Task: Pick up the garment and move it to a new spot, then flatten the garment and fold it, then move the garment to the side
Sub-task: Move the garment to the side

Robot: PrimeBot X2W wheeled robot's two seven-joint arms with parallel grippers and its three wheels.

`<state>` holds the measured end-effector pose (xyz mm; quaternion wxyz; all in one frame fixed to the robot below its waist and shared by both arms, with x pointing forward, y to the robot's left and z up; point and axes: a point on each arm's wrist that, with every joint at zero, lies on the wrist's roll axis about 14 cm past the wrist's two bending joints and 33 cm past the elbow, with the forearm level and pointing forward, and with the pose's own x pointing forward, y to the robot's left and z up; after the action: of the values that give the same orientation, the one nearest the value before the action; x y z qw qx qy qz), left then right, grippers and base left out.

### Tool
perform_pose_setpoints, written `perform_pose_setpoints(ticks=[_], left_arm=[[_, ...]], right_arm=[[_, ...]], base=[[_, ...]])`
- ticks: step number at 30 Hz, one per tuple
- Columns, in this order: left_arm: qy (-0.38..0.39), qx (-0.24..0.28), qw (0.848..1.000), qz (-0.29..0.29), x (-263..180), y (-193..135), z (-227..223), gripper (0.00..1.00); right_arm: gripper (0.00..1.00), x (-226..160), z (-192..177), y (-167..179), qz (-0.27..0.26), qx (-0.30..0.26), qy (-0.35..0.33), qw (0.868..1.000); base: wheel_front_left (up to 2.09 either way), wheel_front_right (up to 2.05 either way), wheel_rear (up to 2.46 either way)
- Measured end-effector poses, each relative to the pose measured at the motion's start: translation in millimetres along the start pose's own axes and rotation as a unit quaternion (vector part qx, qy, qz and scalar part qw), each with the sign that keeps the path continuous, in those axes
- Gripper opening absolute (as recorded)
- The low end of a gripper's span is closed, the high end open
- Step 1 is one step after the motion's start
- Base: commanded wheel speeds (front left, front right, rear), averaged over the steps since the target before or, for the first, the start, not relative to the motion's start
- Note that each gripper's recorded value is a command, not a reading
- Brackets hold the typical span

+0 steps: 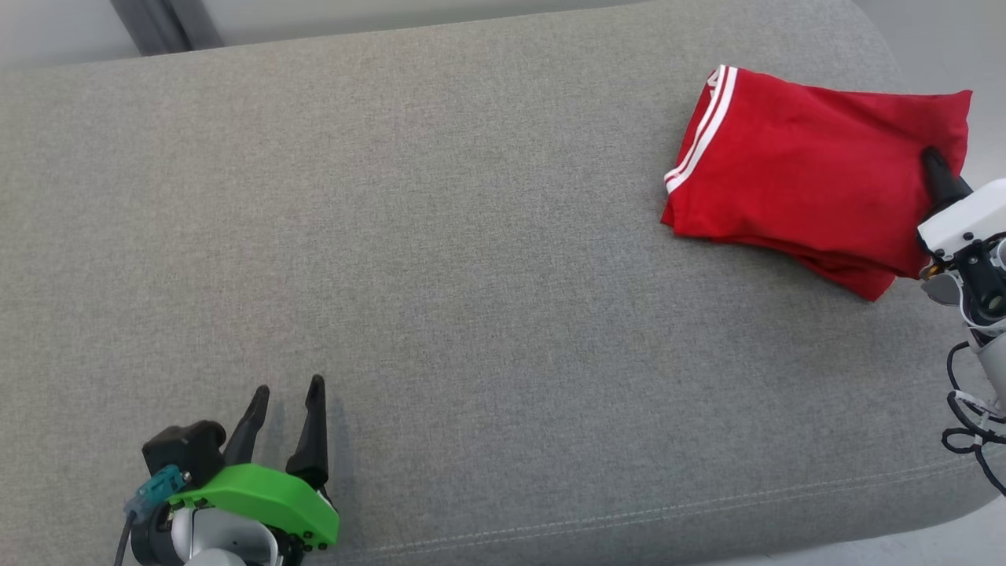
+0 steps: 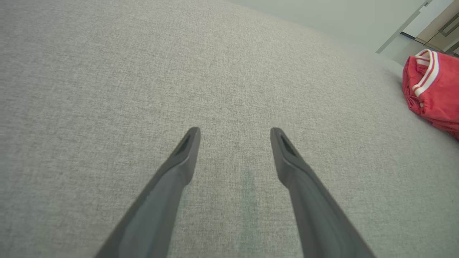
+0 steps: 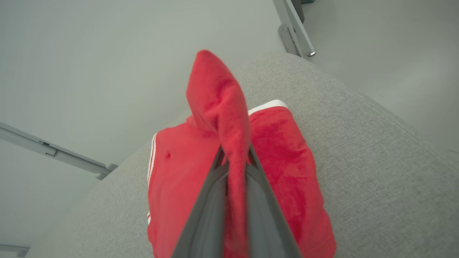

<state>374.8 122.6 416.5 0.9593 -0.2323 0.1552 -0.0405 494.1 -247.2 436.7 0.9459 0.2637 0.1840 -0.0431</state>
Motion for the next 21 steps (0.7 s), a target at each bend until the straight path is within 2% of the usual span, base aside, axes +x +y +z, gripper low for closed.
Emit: perform_pose_setpoints(ticks=[9,21], left_arm=[[0.001,-0.007,1.0,0.005,-9,1,-1,1.0],[-0.065,0.017,0.998,0.001,-12,0,37,1.0]], right_arm=[[0.0,5,4,-6,-0.017,-0.007,-0.026,0.999],[0.0,21,7,-15,-0.047,-0.031,-0.044,0.997]], base=[[0.0,0.0,0.0],[0.0,0.0,0.0]])
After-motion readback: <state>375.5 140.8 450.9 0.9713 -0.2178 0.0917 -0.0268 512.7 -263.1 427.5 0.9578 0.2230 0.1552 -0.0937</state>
